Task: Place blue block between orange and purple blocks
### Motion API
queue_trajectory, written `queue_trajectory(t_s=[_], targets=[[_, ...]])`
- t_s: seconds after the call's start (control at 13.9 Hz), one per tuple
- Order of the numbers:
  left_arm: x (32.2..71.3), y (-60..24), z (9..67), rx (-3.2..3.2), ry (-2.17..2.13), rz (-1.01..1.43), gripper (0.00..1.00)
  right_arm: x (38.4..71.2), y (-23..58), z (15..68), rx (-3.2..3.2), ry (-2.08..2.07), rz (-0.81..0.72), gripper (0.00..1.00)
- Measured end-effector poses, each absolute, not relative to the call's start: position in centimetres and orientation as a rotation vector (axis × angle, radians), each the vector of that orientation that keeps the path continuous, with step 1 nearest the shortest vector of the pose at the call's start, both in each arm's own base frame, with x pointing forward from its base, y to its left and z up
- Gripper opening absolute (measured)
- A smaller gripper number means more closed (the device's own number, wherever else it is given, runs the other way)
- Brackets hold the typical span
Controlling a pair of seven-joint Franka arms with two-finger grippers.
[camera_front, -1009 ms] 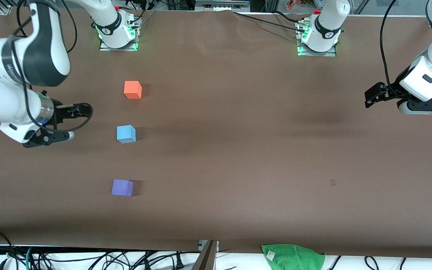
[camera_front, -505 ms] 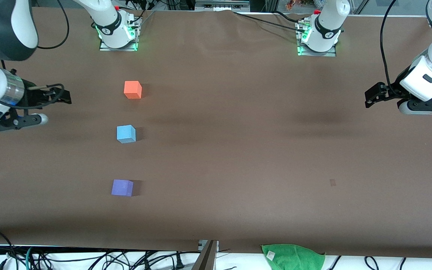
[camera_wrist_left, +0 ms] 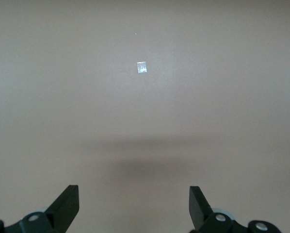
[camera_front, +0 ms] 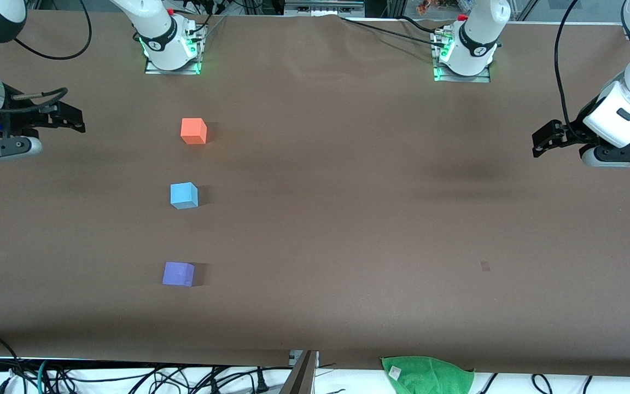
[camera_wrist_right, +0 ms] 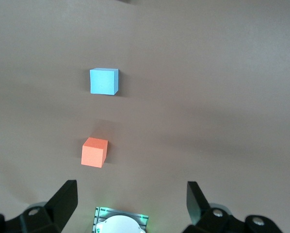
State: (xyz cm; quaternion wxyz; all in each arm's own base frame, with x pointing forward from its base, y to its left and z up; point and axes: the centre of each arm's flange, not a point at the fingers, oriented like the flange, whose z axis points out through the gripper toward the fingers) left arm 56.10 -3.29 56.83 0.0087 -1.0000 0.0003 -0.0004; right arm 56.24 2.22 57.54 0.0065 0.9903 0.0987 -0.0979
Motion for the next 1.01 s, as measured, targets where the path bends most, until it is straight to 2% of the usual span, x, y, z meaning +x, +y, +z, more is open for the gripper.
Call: queue_trajectory(t_s=[0.22, 0.58, 1.01], targets=[[56.1, -3.3, 56.8, -3.124, 0.000, -0.001, 1.00, 55.9, 2.4, 58.1, 3.092, 0.316, -0.285, 1.00], [56.1, -3.2, 56.8, -3.124, -0.001, -0.001, 1.00, 53.5, 1.5, 63.1, 3.101, 0.293, -0.138, 1.00], [56.1, -3.2, 56.8, -3.124, -0.002, -0.001, 1.00, 52.6, 2.9, 62.6, 3.096, 0.238, -0.215, 1.00]])
